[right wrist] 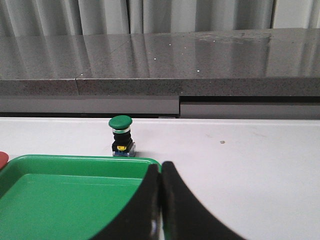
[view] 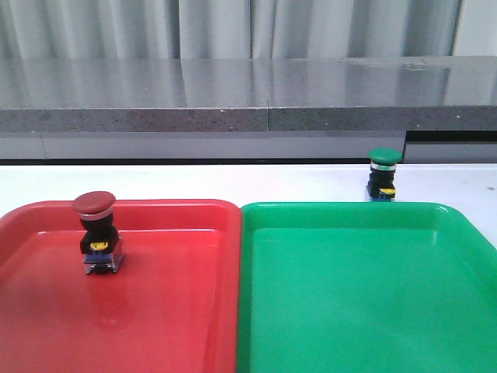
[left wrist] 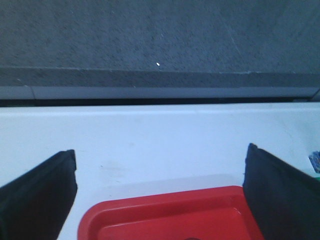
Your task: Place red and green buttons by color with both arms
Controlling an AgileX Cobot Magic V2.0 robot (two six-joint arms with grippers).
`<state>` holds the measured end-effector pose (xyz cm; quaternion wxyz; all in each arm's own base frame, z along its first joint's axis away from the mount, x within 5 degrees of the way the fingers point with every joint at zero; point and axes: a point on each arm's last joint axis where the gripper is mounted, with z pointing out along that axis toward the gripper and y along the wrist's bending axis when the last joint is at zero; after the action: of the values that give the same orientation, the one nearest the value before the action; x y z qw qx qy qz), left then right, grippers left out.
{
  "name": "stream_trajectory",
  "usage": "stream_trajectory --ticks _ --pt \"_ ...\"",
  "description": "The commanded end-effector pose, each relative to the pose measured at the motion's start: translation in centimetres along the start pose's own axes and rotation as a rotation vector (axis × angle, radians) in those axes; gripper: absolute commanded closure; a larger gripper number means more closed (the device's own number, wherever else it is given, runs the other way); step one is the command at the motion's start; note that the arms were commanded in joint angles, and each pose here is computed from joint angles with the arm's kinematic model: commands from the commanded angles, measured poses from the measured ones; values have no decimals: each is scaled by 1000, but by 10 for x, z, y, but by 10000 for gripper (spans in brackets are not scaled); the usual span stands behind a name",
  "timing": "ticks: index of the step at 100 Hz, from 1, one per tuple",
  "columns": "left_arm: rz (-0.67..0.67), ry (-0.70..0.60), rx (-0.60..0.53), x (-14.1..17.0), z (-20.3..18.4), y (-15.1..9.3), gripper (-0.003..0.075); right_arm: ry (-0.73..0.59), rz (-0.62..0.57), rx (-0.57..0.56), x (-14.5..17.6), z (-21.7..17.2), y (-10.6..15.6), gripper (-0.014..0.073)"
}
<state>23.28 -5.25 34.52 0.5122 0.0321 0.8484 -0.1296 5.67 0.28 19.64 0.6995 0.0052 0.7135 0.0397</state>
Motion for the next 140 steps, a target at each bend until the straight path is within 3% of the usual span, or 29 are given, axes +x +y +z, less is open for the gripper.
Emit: stream_trajectory --ticks 1,26,36,50,70,140 --pt "-1 -185 -14 -9 -28 2 78 -117 -1 -6 -14 -3 1 663" --pt "46 -311 -34 51 -74 10 83 -117 -1 -6 -14 -3 1 663" --pt "48 -334 -30 71 -87 12 134 -117 -1 -6 -14 -3 1 663" --pt "51 -378 -24 88 -101 14 335 -117 -1 -6 -14 -3 1 663" --pt "52 -410 -20 91 -107 14 743 -117 -1 -6 -14 -3 1 663" --pt "50 -415 -19 90 -107 14 739 -117 -1 -6 -14 -3 1 663"
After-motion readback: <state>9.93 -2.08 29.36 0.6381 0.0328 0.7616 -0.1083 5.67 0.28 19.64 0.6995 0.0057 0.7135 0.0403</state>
